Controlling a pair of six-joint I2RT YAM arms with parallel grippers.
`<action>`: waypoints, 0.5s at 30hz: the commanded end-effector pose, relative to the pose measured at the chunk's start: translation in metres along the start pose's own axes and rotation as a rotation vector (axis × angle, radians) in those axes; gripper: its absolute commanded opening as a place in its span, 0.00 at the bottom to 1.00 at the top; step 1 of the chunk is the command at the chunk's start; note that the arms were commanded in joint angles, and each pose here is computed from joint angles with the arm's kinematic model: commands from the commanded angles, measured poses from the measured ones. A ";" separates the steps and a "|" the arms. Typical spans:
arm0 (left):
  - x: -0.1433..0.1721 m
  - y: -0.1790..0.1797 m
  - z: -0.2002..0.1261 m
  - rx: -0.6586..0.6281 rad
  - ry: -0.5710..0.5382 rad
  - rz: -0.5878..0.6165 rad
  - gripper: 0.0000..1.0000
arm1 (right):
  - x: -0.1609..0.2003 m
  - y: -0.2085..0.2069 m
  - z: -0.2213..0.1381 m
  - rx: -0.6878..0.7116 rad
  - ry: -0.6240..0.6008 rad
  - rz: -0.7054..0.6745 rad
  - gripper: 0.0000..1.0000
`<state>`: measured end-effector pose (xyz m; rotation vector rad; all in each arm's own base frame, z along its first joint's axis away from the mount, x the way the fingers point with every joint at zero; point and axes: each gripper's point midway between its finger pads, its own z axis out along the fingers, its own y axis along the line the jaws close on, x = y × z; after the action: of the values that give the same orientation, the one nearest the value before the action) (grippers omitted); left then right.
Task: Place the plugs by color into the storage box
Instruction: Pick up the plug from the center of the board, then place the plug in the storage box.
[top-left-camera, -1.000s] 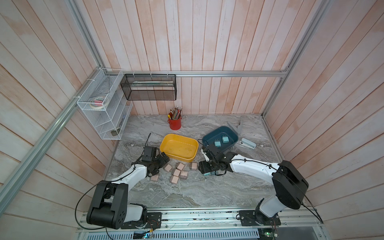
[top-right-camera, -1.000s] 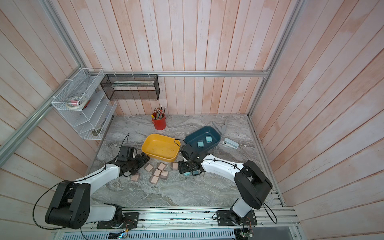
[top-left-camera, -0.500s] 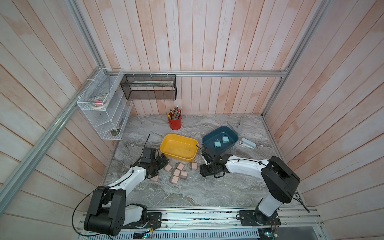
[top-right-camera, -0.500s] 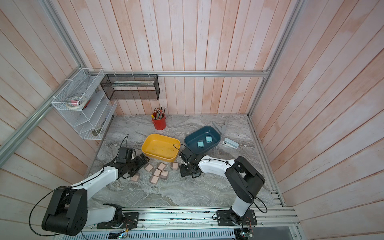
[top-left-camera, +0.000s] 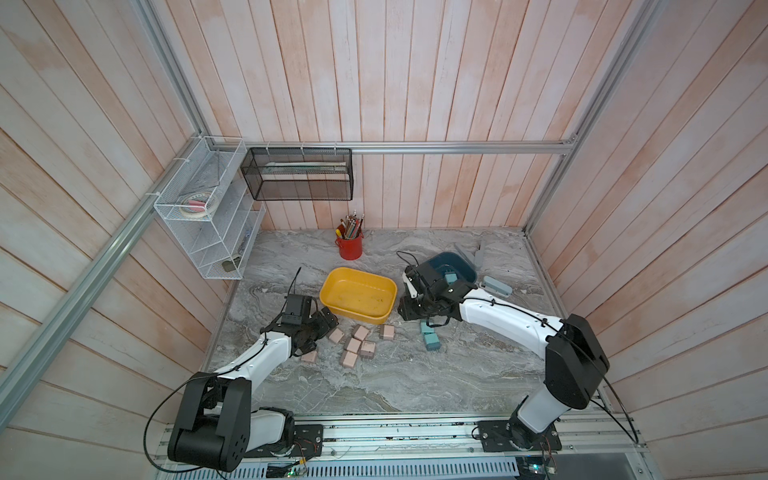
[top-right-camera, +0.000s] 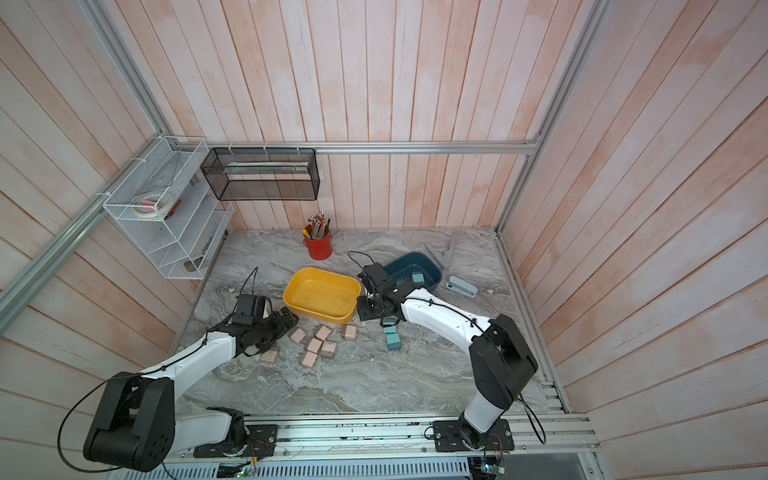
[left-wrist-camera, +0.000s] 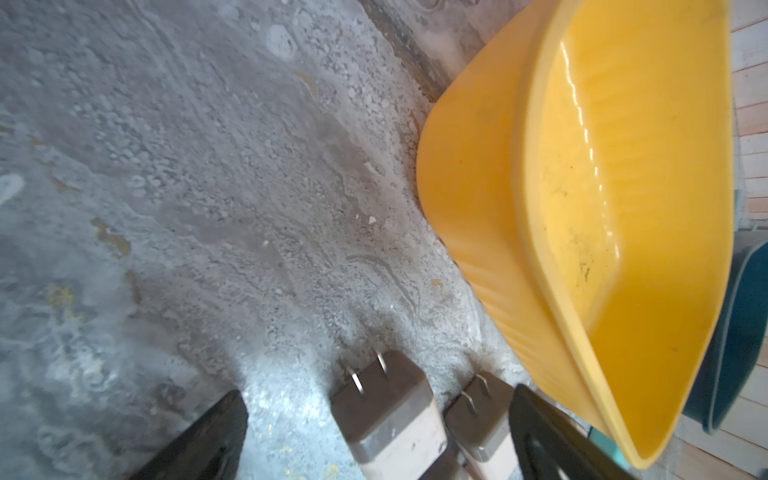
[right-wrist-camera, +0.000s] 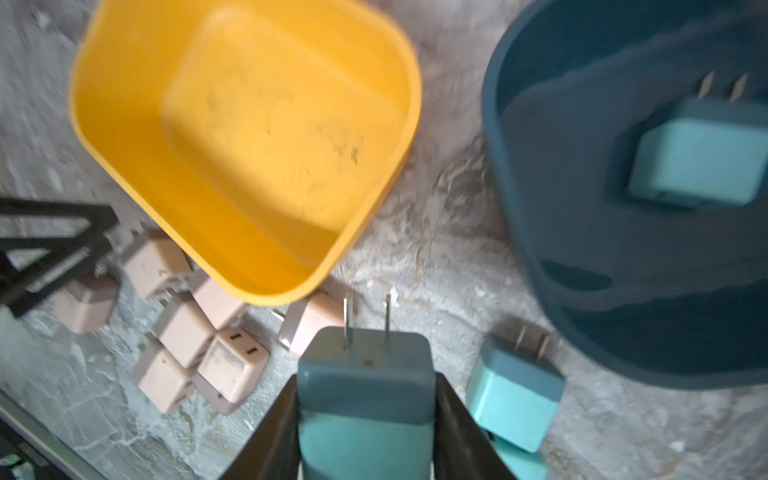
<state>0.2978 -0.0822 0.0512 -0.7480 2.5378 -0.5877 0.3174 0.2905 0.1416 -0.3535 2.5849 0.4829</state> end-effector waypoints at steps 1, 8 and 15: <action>-0.010 -0.008 -0.006 0.011 -0.022 0.012 1.00 | -0.028 -0.037 -0.019 0.074 -0.035 0.021 0.40; -0.011 -0.006 -0.007 0.009 -0.036 -0.002 1.00 | -0.078 -0.100 0.003 0.081 -0.067 0.038 0.39; -0.010 -0.003 -0.013 -0.005 -0.044 0.003 1.00 | -0.074 -0.105 0.052 0.033 0.002 0.028 0.39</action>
<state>0.2996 -0.0800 0.0582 -0.7496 2.5185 -0.5820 0.4385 0.2135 0.1117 -0.2318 2.6018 0.3839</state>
